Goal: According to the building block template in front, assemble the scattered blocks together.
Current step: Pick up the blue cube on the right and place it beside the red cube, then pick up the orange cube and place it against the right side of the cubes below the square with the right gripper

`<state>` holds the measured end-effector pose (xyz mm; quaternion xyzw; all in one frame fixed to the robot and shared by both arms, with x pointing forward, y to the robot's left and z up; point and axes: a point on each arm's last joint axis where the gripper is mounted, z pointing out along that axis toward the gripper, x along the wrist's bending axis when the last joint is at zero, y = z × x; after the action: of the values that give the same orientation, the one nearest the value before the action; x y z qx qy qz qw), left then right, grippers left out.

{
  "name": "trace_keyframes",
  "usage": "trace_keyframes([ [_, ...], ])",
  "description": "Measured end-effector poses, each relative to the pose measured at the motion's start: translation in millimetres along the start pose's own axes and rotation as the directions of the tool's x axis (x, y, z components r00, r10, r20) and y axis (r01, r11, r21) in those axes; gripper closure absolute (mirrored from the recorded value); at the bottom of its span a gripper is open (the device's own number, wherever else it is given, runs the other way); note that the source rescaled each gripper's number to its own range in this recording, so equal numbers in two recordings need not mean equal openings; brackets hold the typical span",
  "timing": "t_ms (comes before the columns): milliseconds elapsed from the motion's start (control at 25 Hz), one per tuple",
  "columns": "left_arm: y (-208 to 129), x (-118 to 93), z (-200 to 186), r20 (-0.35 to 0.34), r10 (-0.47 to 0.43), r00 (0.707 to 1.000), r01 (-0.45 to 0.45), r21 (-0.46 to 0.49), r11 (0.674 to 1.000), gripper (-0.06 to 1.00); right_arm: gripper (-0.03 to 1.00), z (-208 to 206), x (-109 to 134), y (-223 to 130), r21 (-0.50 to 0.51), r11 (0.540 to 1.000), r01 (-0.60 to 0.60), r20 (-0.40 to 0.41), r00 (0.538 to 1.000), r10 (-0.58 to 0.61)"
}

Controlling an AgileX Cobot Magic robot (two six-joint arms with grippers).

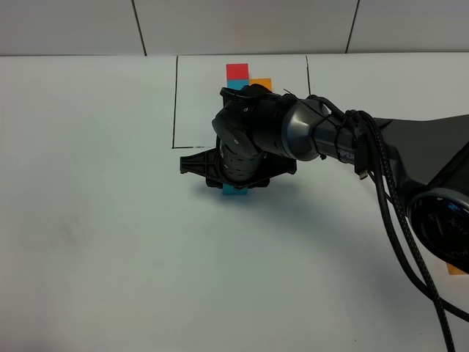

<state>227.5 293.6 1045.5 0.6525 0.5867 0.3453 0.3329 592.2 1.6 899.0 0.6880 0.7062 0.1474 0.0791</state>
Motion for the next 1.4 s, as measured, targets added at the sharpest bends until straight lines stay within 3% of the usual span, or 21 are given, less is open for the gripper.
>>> trace_keyframes([
  [160, 0, 0, 0, 0.000, 0.000, 1.000, 0.000, 0.000, 1.000, 0.23, 0.68, 1, 0, -3, 0.027, 1.000, -0.017, 0.004, 1.000, 0.016],
  [280, 0, 0, 0, 0.000, 0.000, 1.000, 0.000, 0.000, 1.000, 0.23, 0.49, 2, -1, -5, 0.042, 0.999, -0.016, 0.013, 1.000, 0.015],
  [440, 0, 0, 0, 0.000, 0.000, 1.000, 0.000, 0.000, 1.000, 0.23, 0.14, -6, -1, -2, 0.024, 0.999, 0.022, 0.001, 1.000, -0.022],
  [520, 0, 0, 0, 0.000, 0.000, 1.000, 0.000, 0.000, 1.000, 0.23, 0.03, -14, -1, 0, 0.014, 0.999, 0.050, -0.003, 0.999, -0.050],
  [800, 0, 0, 0, 0.000, 0.000, 1.000, 0.000, 0.000, 1.000, 0.23, -0.03, -54, -20, 5, 0.023, 0.983, 0.180, 0.032, 0.983, -0.181],
  [1080, 0, 0, 0, 0.000, 0.000, 1.000, 0.000, 0.000, 1.000, 0.23, -0.03, -79, -102, -18, 0.057, 0.969, 0.240, 0.081, 0.966, -0.244],
  [1400, 0, 0, 0, 0.000, 0.000, 1.000, 0.000, 0.000, 1.000, 0.23, -0.03, -103, -191, -54, 0.104, 0.982, 0.157, 0.141, 0.975, -0.171],
])
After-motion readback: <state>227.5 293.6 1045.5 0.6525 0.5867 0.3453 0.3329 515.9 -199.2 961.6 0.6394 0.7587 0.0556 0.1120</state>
